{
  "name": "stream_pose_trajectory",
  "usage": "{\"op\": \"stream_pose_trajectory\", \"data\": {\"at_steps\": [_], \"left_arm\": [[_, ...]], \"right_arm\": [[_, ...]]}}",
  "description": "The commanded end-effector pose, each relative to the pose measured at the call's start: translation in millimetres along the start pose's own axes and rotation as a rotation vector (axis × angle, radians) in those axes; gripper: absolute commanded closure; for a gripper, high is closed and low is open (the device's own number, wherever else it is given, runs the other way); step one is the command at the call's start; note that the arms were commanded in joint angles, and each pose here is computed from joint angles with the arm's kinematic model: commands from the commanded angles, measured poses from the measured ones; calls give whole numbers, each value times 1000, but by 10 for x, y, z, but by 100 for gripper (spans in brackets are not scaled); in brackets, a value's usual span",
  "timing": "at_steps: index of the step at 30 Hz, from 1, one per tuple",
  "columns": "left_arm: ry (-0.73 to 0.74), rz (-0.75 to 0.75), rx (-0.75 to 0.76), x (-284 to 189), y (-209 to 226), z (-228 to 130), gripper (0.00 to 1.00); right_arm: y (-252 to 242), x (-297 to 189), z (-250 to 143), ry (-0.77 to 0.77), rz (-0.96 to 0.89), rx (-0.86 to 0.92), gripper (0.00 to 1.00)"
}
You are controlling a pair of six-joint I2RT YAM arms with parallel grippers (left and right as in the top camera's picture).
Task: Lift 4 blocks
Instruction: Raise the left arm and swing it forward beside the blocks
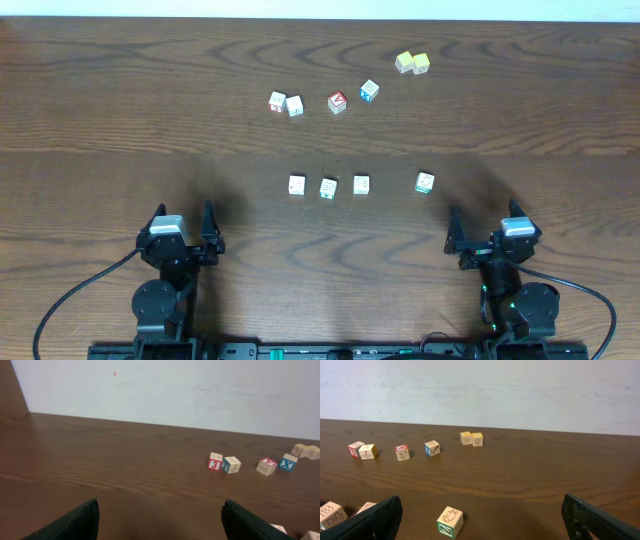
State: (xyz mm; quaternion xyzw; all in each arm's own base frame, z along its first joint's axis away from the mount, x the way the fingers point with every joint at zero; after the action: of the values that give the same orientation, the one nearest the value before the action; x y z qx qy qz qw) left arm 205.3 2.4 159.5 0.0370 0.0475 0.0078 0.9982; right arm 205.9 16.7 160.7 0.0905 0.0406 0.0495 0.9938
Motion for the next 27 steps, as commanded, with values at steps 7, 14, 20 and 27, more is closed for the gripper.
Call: {"op": "stream_pose_trajectory", "data": {"at_steps": [7,14,20,27], "left_arm": [[-50,-646,-348,-261,-759,259,21],[-440,-824,-199,-730,-825,1187,21],[-133,-693,-122,-662,-714,1561,21],[419,-692,-153,-479,-688,1605,21]], "right_arm": [[-62,-5,10,-7,-34,-13,1],[-62,-5,10,-7,-34,-13,1],[-62,-5,10,-7,-34,-13,1],[-62,-5,10,-7,-34,-13,1]]}}
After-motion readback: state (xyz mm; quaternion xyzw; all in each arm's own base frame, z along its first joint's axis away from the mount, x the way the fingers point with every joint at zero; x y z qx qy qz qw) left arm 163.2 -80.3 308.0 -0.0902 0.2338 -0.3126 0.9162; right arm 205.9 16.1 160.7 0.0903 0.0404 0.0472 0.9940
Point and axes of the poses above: each gripper's point midway between its finger pads, its own x axis out along the fingers, its own y axis along the line the jaws close on, z = x × y, the point moved 4 cm from there along -x, back along the fingers, and after that the axes turned 10 degrees about x, right-handed, at the moved point
